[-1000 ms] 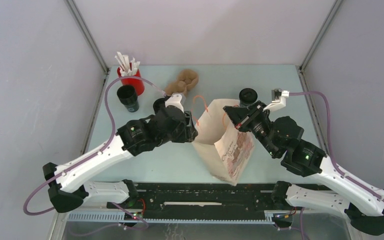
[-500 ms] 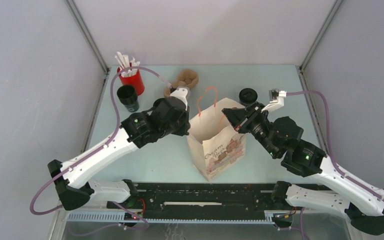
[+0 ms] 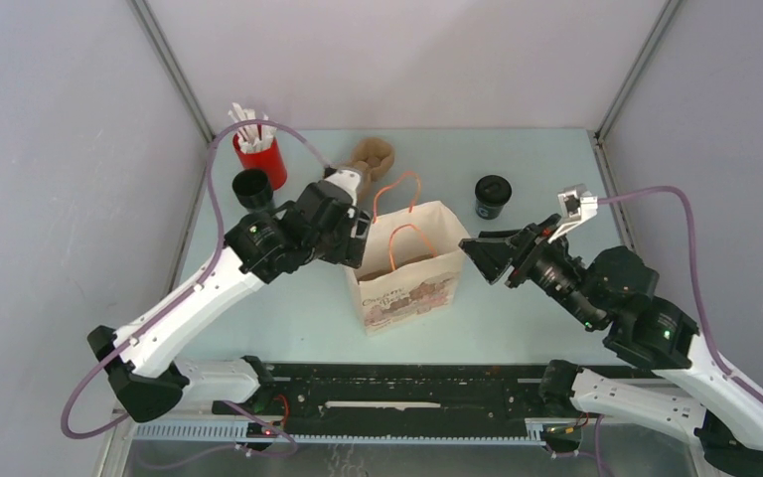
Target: Pack the takeout coffee
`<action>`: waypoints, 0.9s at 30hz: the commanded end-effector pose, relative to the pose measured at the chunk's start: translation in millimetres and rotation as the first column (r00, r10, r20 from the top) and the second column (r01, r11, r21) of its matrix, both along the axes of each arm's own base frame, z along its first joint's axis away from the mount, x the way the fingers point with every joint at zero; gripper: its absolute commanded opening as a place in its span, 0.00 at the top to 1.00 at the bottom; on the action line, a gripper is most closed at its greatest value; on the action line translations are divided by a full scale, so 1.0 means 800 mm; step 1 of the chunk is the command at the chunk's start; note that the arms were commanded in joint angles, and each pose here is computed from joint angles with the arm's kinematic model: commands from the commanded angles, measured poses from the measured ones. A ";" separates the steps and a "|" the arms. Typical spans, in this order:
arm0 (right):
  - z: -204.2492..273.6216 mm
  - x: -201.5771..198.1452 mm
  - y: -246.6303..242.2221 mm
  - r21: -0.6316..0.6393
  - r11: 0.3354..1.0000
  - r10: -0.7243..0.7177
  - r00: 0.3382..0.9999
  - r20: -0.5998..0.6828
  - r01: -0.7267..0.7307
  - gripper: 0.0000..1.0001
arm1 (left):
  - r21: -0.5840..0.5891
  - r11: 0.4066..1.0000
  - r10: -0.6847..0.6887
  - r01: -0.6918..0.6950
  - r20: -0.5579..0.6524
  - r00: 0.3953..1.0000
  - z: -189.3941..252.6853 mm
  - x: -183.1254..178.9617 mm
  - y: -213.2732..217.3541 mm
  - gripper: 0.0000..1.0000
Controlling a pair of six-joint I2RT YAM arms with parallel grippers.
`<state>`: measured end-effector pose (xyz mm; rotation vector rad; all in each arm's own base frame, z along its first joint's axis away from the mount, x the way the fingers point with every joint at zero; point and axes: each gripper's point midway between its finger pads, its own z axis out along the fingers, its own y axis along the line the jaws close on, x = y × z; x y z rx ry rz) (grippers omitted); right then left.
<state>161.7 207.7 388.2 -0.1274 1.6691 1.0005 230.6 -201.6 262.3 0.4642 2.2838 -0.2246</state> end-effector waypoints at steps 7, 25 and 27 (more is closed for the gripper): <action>0.014 0.002 -0.011 -0.131 0.991 0.011 0.995 0.103 0.003 0.34 | -0.370 0.806 0.449 -0.463 -0.127 0.884 0.066 -0.035 0.060 0.00; 0.004 0.004 -0.038 -0.166 0.985 -0.033 0.994 0.101 0.050 0.34 | -0.373 0.646 0.584 -0.667 -0.321 0.745 0.028 -0.005 0.012 0.46; 0.004 0.003 -0.042 -0.164 0.985 -0.039 0.994 0.102 0.056 0.34 | -0.369 0.645 0.593 -0.669 -0.309 0.743 0.027 -0.001 0.012 0.51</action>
